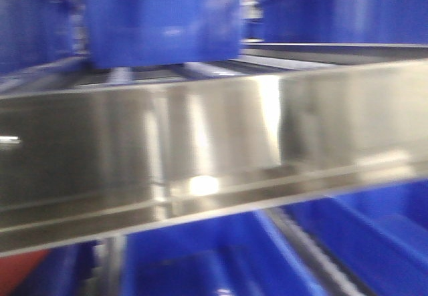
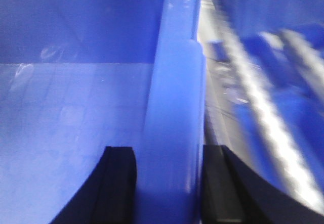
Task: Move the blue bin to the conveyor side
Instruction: 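Turn the base away from the shelf holding the bin in both grippers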
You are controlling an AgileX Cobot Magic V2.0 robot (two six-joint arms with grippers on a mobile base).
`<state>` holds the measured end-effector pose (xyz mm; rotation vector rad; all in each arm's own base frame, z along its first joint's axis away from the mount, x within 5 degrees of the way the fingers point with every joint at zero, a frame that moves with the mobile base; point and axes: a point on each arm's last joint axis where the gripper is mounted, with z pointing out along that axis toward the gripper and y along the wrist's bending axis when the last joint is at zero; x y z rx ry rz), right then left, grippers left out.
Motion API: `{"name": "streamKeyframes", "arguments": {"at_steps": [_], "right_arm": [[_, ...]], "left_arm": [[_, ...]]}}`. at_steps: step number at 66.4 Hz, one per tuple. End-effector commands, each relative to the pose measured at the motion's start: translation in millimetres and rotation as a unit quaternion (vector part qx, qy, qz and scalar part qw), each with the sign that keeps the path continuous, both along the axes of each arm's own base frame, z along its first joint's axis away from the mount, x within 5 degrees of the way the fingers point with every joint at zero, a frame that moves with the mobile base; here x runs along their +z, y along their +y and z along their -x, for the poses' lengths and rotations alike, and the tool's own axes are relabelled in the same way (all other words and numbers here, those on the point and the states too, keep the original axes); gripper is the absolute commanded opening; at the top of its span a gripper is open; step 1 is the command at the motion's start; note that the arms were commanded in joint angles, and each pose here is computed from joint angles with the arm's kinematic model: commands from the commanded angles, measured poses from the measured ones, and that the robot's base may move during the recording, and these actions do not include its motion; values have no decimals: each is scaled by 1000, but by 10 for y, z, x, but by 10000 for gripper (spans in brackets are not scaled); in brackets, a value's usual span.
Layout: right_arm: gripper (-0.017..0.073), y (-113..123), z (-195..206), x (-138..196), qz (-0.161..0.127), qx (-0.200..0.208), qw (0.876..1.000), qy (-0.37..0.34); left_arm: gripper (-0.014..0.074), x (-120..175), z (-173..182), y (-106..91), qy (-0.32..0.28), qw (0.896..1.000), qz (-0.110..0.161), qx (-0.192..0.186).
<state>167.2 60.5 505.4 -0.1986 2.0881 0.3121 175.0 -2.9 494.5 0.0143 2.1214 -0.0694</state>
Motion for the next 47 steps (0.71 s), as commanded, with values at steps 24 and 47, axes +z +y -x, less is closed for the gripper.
{"name": "streamKeyframes", "arguments": {"at_steps": [24, 47], "right_arm": [[-79, -52, 45, 192, 2, -6, 996, -89], [-79, -52, 45, 192, 2, -6, 996, -89]], "left_arm": [[1, 141, 38, 6, -62, 998, -7, 0], [1, 141, 38, 6, -62, 998, -7, 0]]}}
